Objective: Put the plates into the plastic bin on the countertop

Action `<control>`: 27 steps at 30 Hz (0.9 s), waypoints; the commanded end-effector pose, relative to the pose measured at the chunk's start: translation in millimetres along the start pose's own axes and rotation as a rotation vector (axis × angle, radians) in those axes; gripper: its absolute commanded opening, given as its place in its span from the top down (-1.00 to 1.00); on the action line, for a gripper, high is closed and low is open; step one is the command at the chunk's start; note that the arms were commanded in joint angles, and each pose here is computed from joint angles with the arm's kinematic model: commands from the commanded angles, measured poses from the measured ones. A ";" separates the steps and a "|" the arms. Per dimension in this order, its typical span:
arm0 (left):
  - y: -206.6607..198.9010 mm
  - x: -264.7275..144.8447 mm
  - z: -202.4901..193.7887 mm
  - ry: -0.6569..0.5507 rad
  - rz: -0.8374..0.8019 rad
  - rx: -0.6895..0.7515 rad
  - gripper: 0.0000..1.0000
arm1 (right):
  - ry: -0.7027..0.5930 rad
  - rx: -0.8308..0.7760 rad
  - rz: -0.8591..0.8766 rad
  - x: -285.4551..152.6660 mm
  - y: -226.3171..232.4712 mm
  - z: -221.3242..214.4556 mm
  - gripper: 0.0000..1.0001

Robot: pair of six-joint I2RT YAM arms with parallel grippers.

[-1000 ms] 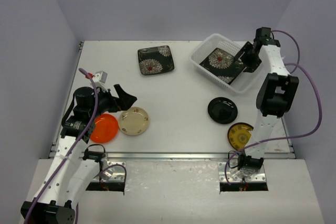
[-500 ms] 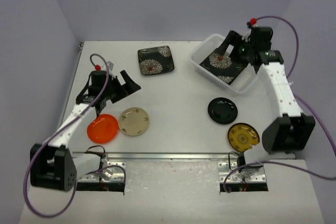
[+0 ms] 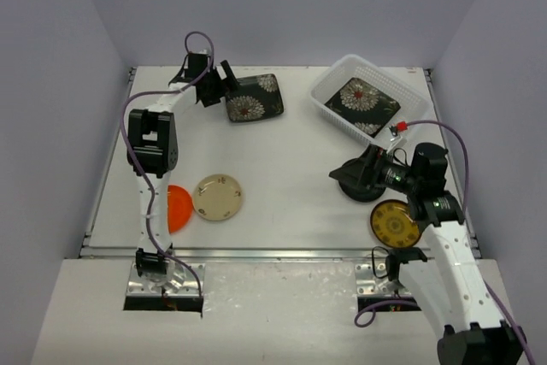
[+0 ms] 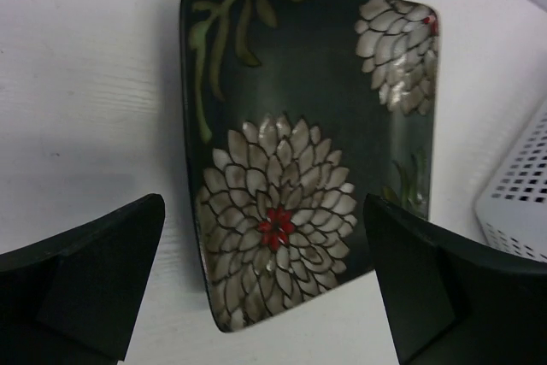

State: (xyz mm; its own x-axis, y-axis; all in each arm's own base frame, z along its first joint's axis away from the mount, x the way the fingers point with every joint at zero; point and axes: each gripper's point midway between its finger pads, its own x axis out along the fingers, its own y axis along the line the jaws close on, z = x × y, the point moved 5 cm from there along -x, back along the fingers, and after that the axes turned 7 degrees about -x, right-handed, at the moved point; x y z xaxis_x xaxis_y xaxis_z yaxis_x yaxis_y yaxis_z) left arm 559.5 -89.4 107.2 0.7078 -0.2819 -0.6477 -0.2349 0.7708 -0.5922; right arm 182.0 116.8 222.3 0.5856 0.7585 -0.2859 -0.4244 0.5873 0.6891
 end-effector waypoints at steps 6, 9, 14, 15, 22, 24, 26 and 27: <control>34.3 39.4 -9.2 0.109 0.025 0.070 -0.74 | -0.029 -0.101 0.120 -25.4 35.8 -8.9 -0.98; 37.7 50.8 -20.7 0.186 -0.054 0.047 -0.27 | -0.017 -0.094 0.126 -26.7 35.9 -13.2 -0.98; 68.5 71.3 -37.1 0.254 -0.017 -0.033 0.23 | -0.058 -0.064 0.064 -24.9 22.9 -22.0 -0.98; 70.6 72.9 -38.6 0.260 -0.017 -0.043 0.28 | -0.065 -0.066 0.063 -25.6 23.2 -22.4 -0.98; 83.7 82.1 -46.9 0.296 -0.042 -0.159 1.00 | -0.033 -0.058 0.111 -23.4 23.5 -28.4 -0.98; 89.3 74.6 -38.5 0.274 -0.064 -0.201 1.00 | -0.006 -0.053 0.153 -20.9 23.7 -31.5 -0.98; 62.2 46.5 -17.1 0.213 -0.144 -0.182 1.00 | 0.003 -0.063 0.197 -20.2 25.8 -32.8 -0.97; 66.7 33.8 -32.9 0.238 -0.148 -0.214 1.00 | -0.004 -0.065 0.218 -18.3 26.2 -31.6 -0.98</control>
State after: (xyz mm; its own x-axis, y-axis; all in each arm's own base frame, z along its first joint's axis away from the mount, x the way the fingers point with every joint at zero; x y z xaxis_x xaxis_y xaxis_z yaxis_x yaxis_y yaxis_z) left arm 588.8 -74.6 44.9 0.6344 -0.5312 -0.5615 -0.1826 0.6029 -0.7766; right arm 138.5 121.6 218.4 0.5367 0.8184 -0.2051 -0.5065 0.5069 0.6975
